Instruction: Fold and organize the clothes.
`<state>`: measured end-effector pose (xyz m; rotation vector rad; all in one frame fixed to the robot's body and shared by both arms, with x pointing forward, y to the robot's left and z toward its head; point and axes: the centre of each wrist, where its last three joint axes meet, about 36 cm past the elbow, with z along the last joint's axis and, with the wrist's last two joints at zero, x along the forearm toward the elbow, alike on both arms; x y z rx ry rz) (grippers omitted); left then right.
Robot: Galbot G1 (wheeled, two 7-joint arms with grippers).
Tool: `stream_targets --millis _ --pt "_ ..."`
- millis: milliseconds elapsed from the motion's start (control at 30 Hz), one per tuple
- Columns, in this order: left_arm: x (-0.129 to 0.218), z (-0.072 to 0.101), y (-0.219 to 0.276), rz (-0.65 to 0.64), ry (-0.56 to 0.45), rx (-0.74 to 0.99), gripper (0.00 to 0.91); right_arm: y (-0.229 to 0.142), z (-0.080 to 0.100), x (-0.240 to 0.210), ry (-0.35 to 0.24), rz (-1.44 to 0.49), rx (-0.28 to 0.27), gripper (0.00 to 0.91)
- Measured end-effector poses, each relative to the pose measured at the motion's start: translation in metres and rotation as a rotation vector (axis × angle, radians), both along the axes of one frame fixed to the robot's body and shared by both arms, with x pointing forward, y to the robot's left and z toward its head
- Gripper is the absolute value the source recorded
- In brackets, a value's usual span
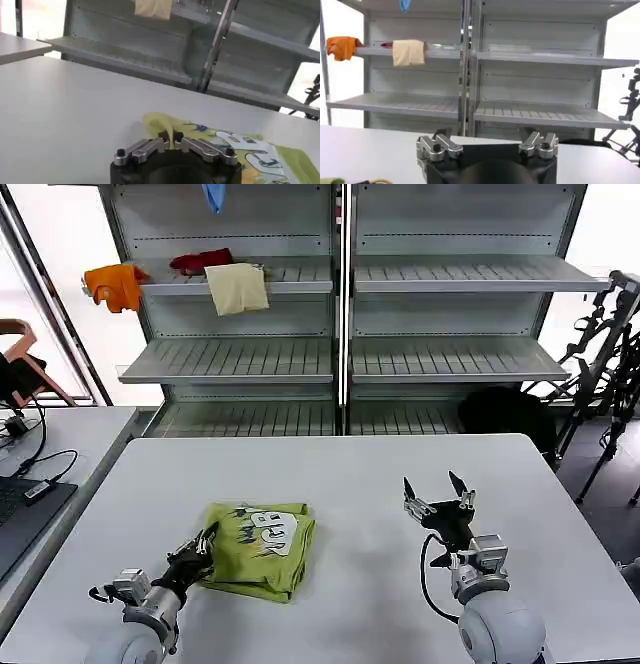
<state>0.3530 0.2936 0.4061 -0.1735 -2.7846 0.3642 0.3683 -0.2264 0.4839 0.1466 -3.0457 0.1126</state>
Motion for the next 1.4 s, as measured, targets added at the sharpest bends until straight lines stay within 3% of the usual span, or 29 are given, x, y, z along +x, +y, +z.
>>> stream_targets --millis 333,567,833,1000,1233,1400 --pt "-0.003 -0.002 0.01 0.007 -0.062 0.105 0.0 -0.002 0.001 0.0 -0.008 -0.005 -0.004 0.907" --pt "-0.003 0.009 0.044 0.031 -0.113 0.277 0.0 -0.003 -0.002 0.003 -0.011 0.002 -0.001 0.907" --pt "0.003 0.04 0.104 0.097 -0.176 0.514 0.0 -0.003 -0.006 0.004 -0.009 0.009 0.003 0.907" --pt "0.008 0.068 0.133 0.125 -0.236 0.669 0.0 -0.006 -0.007 0.003 -0.008 0.006 0.0 0.907" --pt "0.012 0.11 0.156 0.138 -0.347 0.926 0.0 -0.011 -0.009 -0.001 -0.011 0.0 0.001 0.907" --pt "0.011 0.127 0.15 0.087 -0.412 1.108 0.0 -0.013 -0.012 -0.003 -0.013 -0.008 0.006 0.907"
